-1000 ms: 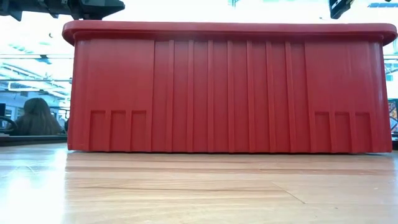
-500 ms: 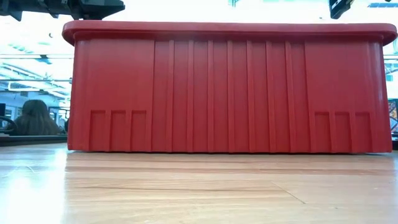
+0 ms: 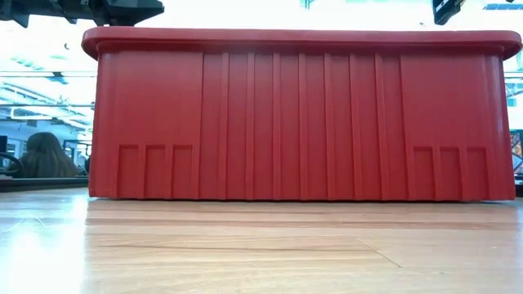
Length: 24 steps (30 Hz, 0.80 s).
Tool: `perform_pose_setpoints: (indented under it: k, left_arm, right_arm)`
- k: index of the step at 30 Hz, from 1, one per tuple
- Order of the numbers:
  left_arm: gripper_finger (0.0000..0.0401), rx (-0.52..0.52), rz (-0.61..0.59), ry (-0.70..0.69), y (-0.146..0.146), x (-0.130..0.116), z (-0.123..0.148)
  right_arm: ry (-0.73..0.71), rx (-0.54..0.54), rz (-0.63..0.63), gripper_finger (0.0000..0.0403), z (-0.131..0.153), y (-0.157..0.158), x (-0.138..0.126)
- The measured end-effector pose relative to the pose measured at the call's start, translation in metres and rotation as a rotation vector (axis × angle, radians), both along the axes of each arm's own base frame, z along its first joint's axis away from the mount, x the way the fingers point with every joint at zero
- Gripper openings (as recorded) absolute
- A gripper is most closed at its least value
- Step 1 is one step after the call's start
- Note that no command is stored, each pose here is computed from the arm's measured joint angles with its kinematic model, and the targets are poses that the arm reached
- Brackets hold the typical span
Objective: Pick and place slides into bin
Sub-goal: Return to Home Position
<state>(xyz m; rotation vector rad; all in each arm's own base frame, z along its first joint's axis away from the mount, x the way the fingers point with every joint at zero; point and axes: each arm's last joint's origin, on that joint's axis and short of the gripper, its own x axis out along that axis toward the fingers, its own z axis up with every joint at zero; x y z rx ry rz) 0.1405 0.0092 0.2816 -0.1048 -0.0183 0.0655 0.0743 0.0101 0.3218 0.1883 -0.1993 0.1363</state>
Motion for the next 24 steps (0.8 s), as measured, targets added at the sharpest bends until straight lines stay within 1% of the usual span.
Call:
perform_pose_setpoints:
  k: [7, 19, 24]
  left_arm:
    - [0.0028, 0.000, 0.000, 0.000, -0.0001, 0.0000, 0.0000]
    - [0.0001, 0.000, 0.000, 0.000, 0.0000, 0.0000, 0.0000]
    - [0.0013, 0.000, 0.000, 0.000, 0.0000, 0.0000, 0.0000]
  right_arm:
    - [0.000, 0.000, 0.000, 0.0000, 0.0000, 0.0000, 0.0000]
    - [0.000, 0.000, 0.000, 0.0000, 0.0000, 0.0000, 0.0000]
    - [0.000, 0.000, 0.000, 0.0000, 0.0000, 0.0000, 0.0000]
